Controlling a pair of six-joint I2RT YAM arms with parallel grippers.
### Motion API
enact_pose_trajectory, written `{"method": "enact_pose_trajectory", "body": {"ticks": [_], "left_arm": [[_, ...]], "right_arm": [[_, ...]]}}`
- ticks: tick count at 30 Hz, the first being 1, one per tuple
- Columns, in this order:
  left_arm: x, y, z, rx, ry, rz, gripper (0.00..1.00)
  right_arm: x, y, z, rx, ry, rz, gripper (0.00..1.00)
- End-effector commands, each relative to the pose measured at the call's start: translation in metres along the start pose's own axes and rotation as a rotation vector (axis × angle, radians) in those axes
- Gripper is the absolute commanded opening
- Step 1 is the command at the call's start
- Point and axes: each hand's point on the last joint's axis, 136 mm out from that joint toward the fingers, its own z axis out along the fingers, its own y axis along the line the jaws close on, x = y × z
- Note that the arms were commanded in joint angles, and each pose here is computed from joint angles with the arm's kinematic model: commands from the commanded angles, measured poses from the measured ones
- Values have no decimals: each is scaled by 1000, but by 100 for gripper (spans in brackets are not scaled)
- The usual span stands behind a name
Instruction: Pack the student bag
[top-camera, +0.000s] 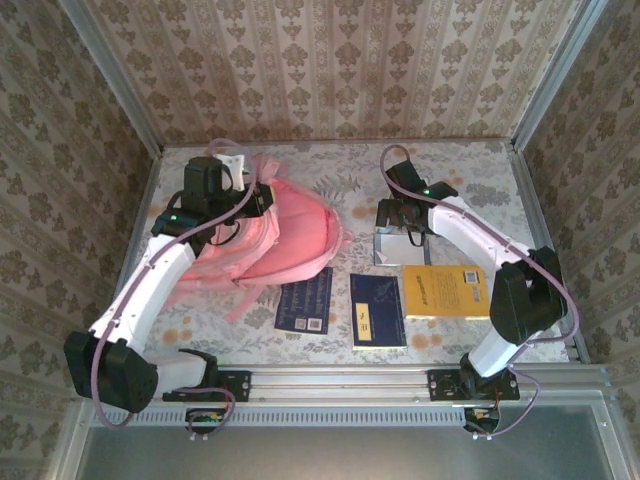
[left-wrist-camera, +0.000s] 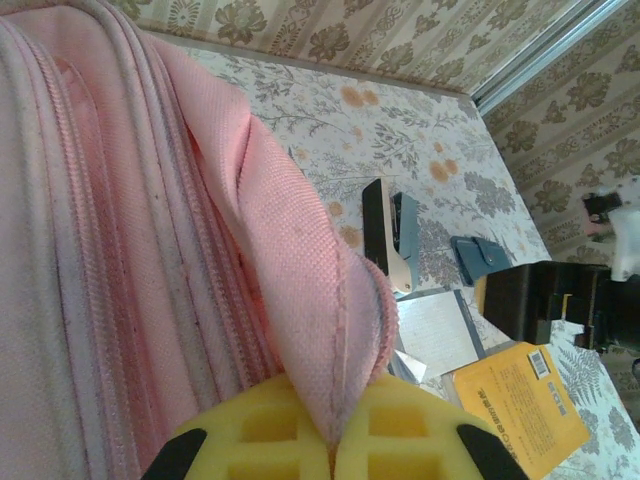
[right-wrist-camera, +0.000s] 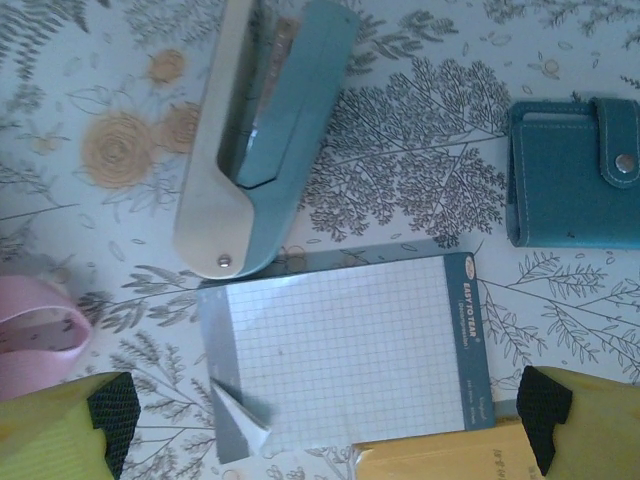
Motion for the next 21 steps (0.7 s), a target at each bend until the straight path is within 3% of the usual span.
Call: {"method": "enact_pose_trajectory", "body": {"ticks": [1, 13, 21], "left_arm": [[-18, -10, -12, 23, -83, 23, 0], [-16, -8, -13, 7, -82, 37, 0], [-14, -10, -11, 15, -75, 37, 0]], "right_arm": [[-13, 7, 5, -4, 14, 65, 100], [-36, 38, 84, 32, 128, 295, 100], [-26, 48, 123, 42, 187, 302, 100]]}}
